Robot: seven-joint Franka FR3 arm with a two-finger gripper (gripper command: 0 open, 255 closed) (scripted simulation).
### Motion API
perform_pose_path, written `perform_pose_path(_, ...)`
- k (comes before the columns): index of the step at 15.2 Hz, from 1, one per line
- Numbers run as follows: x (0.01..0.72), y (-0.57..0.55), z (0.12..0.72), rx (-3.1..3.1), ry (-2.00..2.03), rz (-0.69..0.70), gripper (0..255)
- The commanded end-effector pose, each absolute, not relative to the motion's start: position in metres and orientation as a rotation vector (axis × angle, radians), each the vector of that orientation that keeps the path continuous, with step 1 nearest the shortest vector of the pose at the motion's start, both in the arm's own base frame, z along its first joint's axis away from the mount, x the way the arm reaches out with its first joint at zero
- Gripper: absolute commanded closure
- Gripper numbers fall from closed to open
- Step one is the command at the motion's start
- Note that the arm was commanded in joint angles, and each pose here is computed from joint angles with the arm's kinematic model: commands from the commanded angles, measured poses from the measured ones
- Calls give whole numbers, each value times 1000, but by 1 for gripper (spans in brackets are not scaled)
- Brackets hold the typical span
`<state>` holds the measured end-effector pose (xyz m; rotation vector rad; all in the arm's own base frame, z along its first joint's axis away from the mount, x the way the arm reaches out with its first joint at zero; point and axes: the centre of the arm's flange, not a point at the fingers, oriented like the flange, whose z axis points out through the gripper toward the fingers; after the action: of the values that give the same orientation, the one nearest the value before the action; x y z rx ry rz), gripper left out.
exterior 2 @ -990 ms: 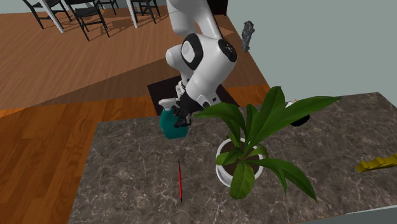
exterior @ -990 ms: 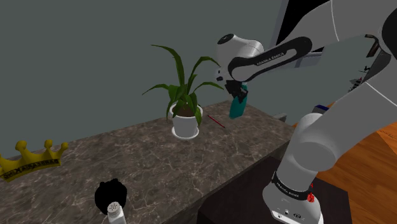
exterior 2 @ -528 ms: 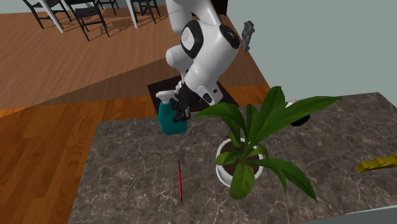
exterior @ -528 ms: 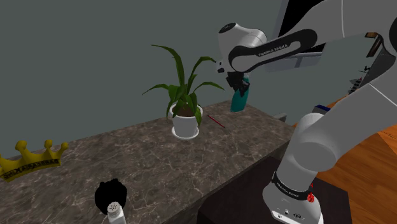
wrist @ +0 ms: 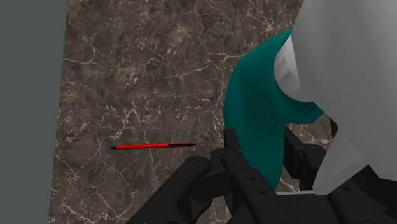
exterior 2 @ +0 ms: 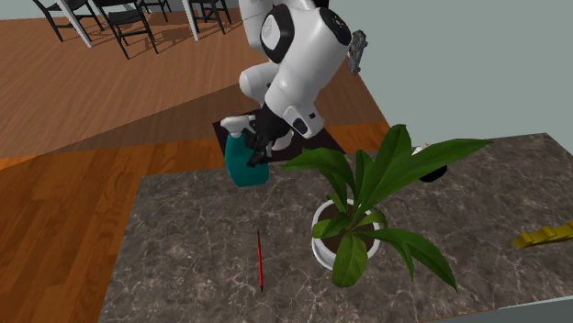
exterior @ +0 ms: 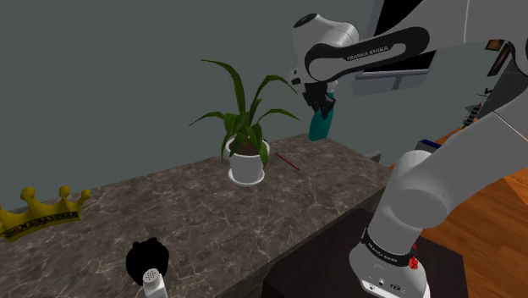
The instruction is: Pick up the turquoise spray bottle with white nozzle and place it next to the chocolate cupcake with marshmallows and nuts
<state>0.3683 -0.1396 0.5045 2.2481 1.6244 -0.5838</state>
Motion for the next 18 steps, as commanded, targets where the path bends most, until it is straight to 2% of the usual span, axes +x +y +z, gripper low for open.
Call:
perform_pose_path(1,369,-140,516,2248,1625,-584,255)
perform_pose_path(18,369,-140,605,2248,1625,-584,255)
